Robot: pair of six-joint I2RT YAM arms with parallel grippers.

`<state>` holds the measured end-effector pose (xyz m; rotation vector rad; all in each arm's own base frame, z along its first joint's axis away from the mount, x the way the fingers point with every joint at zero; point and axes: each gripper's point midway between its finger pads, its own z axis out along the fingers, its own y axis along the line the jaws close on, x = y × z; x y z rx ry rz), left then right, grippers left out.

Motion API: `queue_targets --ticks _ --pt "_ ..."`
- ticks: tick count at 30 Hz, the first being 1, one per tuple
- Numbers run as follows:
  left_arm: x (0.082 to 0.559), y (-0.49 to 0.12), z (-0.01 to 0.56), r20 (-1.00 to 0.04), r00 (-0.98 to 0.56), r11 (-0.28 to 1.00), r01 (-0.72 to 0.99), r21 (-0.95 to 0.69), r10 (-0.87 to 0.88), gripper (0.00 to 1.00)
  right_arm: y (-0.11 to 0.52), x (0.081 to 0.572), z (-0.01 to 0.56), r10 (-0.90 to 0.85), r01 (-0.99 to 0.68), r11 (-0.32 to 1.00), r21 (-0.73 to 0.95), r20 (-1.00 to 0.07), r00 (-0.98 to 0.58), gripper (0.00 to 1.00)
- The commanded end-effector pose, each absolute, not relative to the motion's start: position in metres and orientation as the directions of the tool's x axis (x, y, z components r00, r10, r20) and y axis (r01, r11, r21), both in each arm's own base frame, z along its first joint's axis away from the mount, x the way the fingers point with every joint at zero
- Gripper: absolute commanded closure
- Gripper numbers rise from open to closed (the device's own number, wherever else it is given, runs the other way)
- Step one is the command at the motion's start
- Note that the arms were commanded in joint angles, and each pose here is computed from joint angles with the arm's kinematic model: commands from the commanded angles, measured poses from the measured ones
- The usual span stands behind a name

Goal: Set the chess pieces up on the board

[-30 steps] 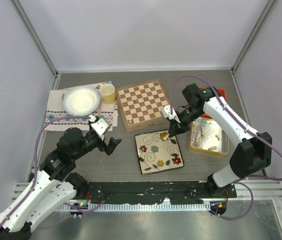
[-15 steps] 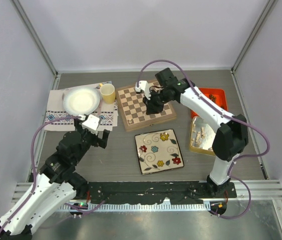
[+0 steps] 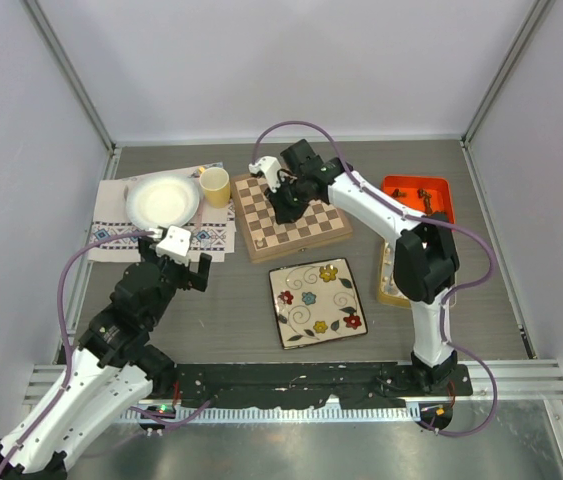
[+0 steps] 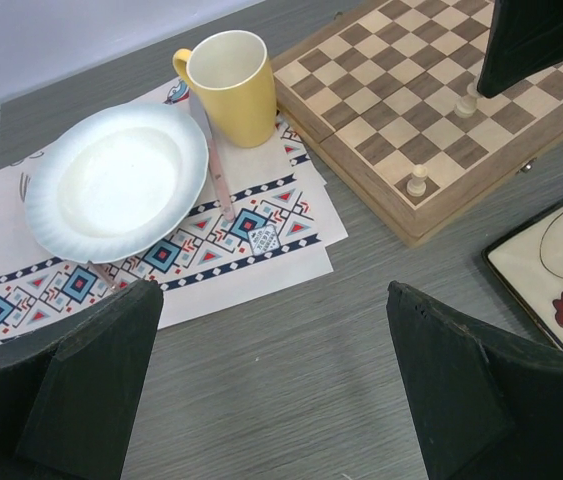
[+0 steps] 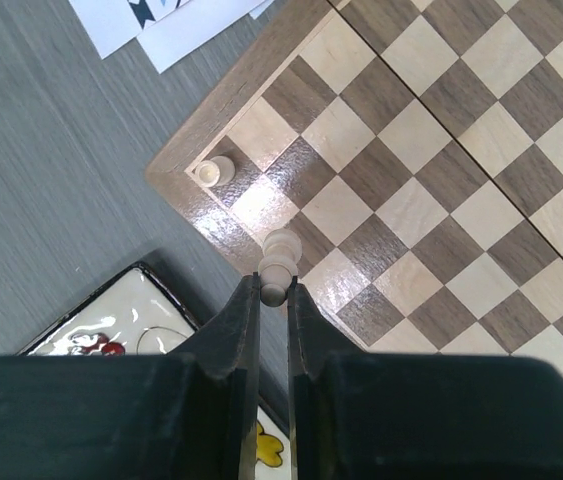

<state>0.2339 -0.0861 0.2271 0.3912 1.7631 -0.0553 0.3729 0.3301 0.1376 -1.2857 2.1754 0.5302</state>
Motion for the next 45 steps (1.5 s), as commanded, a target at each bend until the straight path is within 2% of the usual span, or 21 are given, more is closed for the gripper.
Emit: queue_targets --ticks 1,11,21,29,45 --pt "0.238 -0.083 0.249 -0.977 -0.120 0.958 0.252 0.140 0.175 0.00 0.349 0.389 0.155 -0.631 -0.873 0.487 0.016 -0.684 -0.365 0.94" --pt "0.238 -0.083 0.249 -0.978 -0.117 0.958 0.253 0.136 0.170 0.00 0.363 0.398 0.138 -0.661 -0.877 0.480 0.006 -0.655 -0.366 0.93" --pt "0.238 -0.084 0.249 -0.978 -0.118 0.955 0.262 0.136 0.172 0.00 0.361 0.378 0.114 -0.724 -0.904 0.428 0.015 -0.594 -0.352 0.91" --pt "0.239 -0.084 0.248 -0.978 -0.119 0.955 0.262 0.137 0.173 0.00 0.344 0.382 0.109 -0.753 -0.885 0.461 -0.056 -0.552 -0.357 0.91" --pt "0.238 -0.085 0.248 -0.979 -0.118 0.954 0.269 0.132 0.169 0.00 0.328 0.379 0.102 -0.774 -0.873 0.479 -0.091 -0.512 -0.371 0.90"
